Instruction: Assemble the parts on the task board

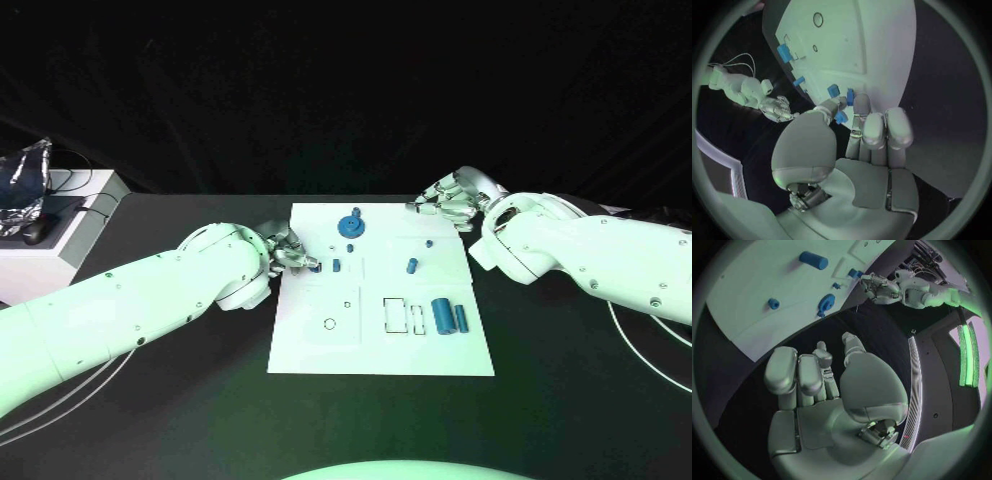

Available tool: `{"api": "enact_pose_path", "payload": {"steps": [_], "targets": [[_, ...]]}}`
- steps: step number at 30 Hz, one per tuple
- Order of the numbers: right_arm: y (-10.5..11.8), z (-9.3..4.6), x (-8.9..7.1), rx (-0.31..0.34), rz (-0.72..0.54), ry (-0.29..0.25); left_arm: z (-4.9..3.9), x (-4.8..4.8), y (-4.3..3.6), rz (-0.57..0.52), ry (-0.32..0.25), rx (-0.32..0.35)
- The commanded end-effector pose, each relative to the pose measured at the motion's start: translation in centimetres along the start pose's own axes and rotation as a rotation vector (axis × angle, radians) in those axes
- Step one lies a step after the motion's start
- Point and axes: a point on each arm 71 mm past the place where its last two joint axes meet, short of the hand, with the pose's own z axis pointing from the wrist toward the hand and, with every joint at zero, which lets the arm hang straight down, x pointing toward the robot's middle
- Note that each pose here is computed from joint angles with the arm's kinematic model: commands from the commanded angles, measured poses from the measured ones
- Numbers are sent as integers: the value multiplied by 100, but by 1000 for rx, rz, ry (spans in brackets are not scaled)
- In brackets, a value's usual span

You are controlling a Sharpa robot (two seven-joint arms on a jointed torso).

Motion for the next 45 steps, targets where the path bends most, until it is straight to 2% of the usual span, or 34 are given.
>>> {"api": "enact_pose_path", "payload": {"steps": [1, 11, 32, 45], "targets": [[13, -3, 7, -13, -6, 7, 7, 26, 18, -11, -12, -6], [10, -6, 4, -13, -6, 7, 16, 83, 41, -22, -11, -8], [7, -6, 2, -12, -7, 7, 4, 90, 34, -24, -22, 0], [9, -7, 2, -14, -7, 6, -14, 75, 11, -33, -64, 29]]}}
